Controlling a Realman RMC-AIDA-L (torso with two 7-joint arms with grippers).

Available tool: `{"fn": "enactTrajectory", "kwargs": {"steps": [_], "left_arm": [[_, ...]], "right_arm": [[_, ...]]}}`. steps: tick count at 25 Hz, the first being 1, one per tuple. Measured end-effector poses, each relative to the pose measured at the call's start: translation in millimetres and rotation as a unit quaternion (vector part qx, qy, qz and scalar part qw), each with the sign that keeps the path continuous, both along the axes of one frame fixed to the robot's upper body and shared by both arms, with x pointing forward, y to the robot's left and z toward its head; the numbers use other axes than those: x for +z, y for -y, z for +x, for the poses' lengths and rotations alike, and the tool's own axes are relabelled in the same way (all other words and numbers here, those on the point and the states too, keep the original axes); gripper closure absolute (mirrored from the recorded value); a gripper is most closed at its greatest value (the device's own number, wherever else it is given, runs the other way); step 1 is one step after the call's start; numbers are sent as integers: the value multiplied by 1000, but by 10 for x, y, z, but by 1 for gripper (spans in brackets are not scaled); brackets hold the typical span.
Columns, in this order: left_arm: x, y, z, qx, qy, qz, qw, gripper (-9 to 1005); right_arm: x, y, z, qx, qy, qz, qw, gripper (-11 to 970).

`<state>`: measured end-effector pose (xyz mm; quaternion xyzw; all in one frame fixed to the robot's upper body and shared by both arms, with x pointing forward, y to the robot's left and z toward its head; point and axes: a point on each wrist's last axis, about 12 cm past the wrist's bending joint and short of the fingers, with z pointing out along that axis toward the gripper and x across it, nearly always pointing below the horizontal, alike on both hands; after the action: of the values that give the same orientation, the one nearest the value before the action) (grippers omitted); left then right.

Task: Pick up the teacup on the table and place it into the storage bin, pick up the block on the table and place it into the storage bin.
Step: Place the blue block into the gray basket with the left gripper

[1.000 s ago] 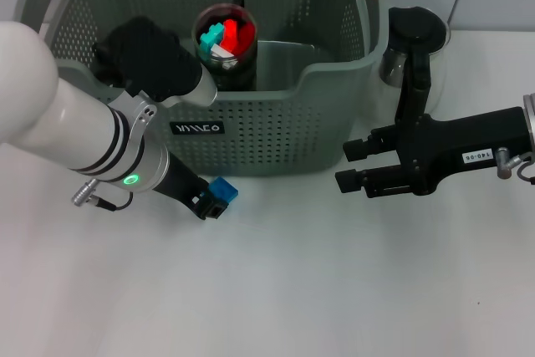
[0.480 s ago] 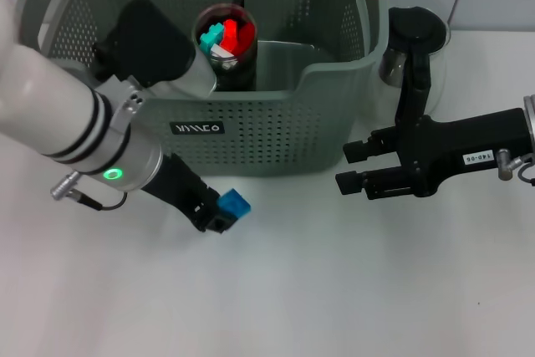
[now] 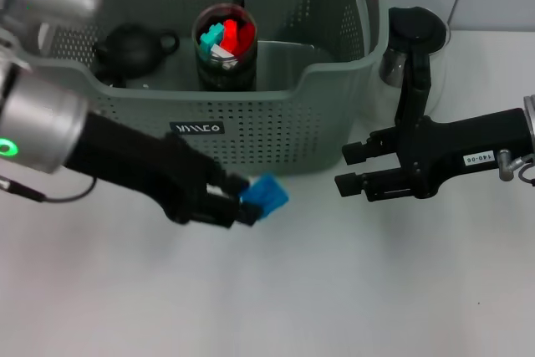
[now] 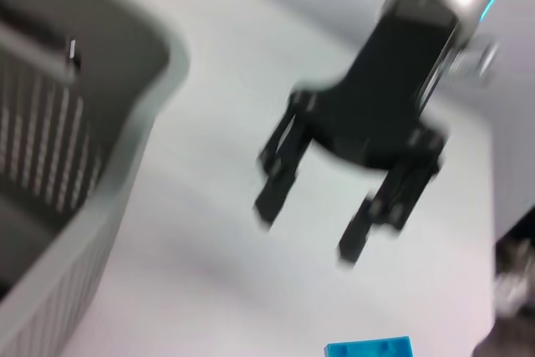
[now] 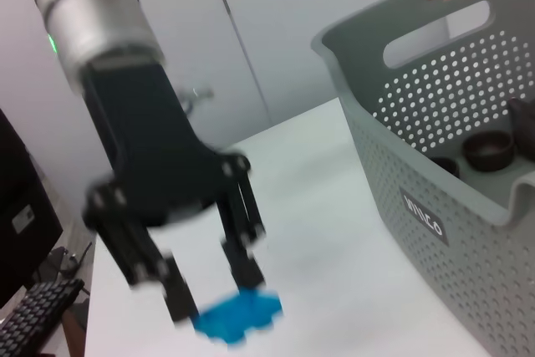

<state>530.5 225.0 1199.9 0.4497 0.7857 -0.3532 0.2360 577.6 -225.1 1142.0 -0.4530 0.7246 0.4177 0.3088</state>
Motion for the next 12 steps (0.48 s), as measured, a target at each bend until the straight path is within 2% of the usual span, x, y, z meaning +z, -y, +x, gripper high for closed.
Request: {"fn": "enactTrajectory", "kwargs": {"steps": [6, 12], "left_arm": [[225, -207, -5, 16, 40, -105, 994, 597], [446, -336, 207, 82, 95, -176, 976, 597]], "right_arm": [[22, -15, 2, 6, 1, 1, 1000, 349], [22, -14, -3, 7, 0, 2, 1000, 349]]}}
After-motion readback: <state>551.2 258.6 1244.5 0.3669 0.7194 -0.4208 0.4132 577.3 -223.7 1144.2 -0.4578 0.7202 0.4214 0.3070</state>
